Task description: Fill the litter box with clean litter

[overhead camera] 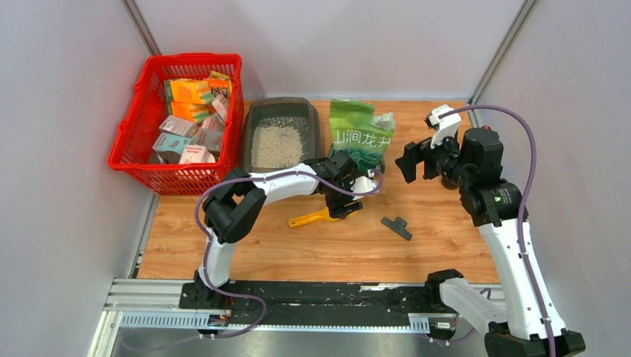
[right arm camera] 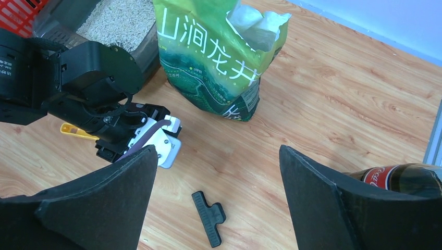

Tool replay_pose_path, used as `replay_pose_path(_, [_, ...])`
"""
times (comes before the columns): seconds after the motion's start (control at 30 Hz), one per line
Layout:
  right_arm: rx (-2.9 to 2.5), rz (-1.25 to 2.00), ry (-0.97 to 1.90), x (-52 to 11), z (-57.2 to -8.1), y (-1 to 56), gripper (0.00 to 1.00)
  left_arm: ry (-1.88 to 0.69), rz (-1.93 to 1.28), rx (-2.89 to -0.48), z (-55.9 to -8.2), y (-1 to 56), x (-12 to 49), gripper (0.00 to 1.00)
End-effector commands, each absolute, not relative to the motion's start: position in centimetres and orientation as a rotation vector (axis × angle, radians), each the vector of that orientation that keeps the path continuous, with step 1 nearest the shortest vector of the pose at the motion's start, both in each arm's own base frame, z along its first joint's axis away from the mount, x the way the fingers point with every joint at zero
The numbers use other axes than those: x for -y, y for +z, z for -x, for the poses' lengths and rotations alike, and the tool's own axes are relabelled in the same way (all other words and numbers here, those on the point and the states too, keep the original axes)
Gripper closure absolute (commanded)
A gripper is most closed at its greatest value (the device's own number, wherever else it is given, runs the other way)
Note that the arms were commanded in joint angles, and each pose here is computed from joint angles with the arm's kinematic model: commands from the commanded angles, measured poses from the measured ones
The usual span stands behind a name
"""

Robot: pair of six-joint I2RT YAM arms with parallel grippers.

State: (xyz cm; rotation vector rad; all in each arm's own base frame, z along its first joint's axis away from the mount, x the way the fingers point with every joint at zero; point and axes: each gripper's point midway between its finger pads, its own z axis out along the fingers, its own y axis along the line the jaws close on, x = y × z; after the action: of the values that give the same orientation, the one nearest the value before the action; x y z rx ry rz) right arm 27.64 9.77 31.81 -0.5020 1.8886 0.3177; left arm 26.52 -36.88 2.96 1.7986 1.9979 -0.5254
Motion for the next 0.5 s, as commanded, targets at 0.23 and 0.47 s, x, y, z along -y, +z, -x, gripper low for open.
replay_pose_path(0.23, [-1.836, 0.48, 0.28, -9.1, -27.9, 34.2, 0.09, -0.668, -1.786, -2.085, -23.5, 5.4, 36.2, 0.86])
replay_pose_path(0.47, [-1.795, 0.449, 0.339, -9.7, -28.1, 36.5, 0.09, -0.847, -1.492, -1.72, -24.6, 22.0, 38.3, 1.0])
